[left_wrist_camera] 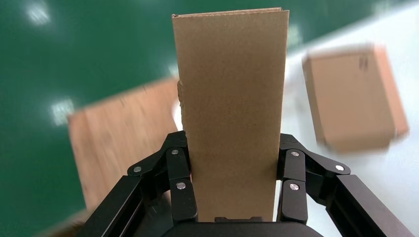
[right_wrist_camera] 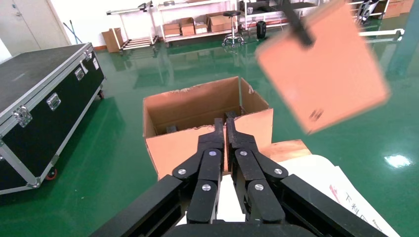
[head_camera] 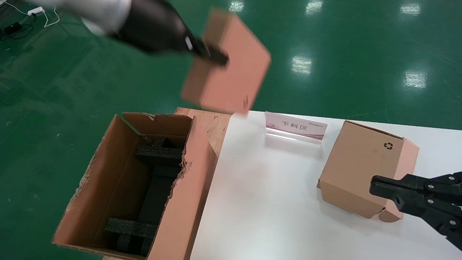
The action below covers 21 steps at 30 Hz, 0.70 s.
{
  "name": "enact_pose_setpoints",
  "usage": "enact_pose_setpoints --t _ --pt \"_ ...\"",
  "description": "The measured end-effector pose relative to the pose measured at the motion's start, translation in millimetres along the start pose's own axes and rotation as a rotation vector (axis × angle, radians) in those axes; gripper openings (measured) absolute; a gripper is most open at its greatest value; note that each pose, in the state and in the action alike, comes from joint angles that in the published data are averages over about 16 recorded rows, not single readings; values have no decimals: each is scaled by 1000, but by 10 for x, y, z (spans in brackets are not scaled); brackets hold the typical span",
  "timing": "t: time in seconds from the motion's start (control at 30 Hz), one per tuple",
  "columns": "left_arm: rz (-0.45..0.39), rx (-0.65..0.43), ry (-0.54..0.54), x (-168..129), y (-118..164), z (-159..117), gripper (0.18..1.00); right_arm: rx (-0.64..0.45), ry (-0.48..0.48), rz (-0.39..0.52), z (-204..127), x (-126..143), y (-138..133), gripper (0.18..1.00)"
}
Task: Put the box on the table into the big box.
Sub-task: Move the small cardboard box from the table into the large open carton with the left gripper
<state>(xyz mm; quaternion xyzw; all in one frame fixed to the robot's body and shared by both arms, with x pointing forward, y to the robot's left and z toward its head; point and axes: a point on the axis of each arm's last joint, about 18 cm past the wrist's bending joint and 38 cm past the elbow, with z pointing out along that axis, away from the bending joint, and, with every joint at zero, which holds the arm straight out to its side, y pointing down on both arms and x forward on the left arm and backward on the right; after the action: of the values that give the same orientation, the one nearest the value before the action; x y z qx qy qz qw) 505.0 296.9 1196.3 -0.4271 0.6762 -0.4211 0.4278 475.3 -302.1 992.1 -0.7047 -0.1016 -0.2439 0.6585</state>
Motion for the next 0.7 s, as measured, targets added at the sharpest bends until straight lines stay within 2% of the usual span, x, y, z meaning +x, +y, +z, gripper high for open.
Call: enact_pose_setpoints --t 0.2,0.5,0.7 --pt "-18 59 -71 -319 -40 -463 428 0 0 0 0 0 0 203" --pt "-75 -22 -144 -616 248 -914 427 0 0 0 0 0 0 273" --pt "-132 -93 -163 -726 483 -1072 427 0 0 0 0 0 0 411"
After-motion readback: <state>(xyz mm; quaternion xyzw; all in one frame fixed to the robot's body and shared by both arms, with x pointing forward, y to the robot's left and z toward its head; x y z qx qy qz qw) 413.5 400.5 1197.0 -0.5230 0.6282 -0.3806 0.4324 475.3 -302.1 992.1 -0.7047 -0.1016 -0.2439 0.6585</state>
